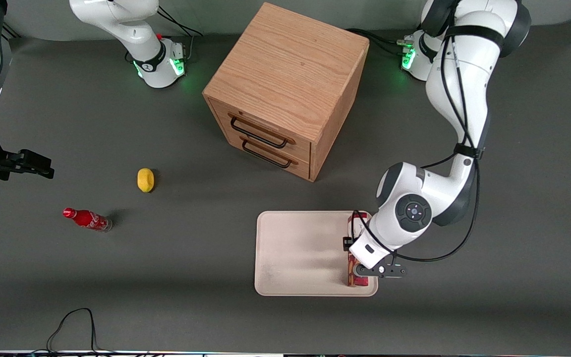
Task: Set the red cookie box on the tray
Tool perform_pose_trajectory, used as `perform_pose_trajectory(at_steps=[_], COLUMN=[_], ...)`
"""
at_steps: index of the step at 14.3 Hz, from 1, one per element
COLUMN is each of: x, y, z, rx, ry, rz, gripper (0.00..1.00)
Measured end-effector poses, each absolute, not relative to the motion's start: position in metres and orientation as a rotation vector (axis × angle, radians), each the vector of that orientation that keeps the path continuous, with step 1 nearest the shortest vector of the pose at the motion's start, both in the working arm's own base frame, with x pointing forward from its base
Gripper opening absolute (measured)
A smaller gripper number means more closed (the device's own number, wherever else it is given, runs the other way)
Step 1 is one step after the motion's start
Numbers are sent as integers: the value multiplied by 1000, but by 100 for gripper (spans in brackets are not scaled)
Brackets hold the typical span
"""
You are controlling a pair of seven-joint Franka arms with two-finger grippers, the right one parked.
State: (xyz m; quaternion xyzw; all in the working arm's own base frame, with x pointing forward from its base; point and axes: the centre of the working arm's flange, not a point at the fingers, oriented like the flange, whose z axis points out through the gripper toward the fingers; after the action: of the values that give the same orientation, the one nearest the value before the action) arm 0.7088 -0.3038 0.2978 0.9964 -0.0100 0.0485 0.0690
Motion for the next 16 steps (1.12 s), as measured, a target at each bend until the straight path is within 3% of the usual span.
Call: perform_pose_trajectory(at_steps=[3,9,16], x=[709,680,589], y=[-272,-152,-36], z=[355,469,565], rx=[3019,3072,3206], ry=[16,203,38], rz=[191,72,-45], gripper=[99,100,100])
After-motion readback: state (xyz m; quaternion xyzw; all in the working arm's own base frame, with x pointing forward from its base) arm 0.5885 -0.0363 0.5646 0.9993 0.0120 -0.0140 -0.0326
